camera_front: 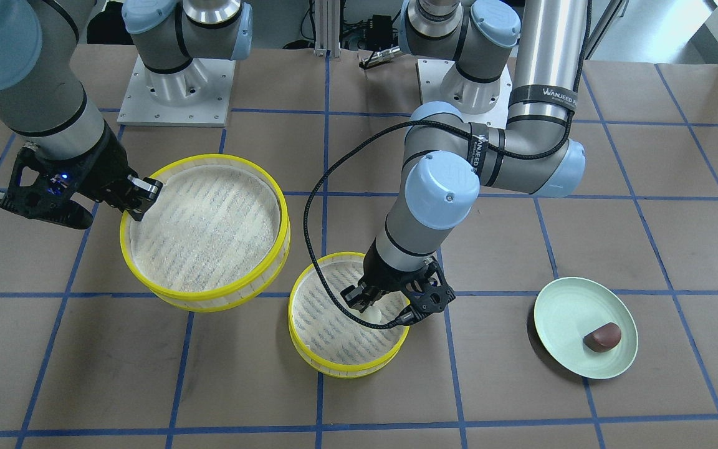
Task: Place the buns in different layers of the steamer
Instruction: 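Move the white bun with the left gripper into the bottom steamer tier, then open the left gripper to release the white bun and withdraw, then restack the top tier with the right gripper while the left gripper moves to the plate, then lower the left gripper onto the dark brown bun and close on it, then lift the brown bun with the left gripper while the right gripper releases and rises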
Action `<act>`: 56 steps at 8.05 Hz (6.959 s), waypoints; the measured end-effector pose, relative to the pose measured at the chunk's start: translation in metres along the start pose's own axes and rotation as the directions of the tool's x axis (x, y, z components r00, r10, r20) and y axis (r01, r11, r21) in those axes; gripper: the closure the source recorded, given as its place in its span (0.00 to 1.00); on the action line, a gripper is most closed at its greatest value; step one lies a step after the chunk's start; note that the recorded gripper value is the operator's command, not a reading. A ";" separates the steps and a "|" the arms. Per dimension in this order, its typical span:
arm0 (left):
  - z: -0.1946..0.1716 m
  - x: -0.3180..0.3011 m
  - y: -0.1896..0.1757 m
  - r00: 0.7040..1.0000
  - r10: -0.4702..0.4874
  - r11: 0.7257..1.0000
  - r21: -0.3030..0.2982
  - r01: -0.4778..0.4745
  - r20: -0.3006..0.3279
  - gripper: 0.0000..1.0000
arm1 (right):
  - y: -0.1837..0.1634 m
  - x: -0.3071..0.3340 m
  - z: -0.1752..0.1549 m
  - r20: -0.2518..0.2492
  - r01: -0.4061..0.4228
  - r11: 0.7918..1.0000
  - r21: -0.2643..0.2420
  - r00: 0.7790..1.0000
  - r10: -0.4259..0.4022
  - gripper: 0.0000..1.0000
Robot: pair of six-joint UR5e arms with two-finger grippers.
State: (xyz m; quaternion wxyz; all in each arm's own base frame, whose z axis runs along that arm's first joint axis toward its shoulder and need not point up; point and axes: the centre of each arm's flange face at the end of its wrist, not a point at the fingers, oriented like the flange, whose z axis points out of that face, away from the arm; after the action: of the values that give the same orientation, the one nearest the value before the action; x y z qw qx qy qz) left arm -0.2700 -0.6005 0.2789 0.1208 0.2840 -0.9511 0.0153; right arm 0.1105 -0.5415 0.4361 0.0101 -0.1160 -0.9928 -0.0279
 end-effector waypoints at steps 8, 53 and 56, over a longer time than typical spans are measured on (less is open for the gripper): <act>-0.022 0.004 0.000 0.999 0.045 0.998 0.047 -0.043 -0.027 0.00 | 0.000 0.000 0.000 -0.001 0.000 1.000 0.002 1.000 0.000 0.96; -0.082 -0.271 -0.222 0.966 0.051 0.991 0.106 -0.080 0.254 1.00 | 0.025 -0.061 -0.025 0.030 -0.055 0.996 0.075 0.998 0.053 0.00; -0.122 -0.183 -0.150 0.973 0.047 0.987 0.140 -0.081 0.227 1.00 | 0.080 0.008 -0.082 0.015 -0.031 0.999 0.024 0.999 0.031 0.00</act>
State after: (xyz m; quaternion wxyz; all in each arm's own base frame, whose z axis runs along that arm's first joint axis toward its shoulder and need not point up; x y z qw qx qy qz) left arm -0.0132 -0.6158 0.3478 -0.0086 0.2613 -0.9635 0.0582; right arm 0.1228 -0.4664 0.5225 0.0044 -0.1316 -0.9912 -0.0151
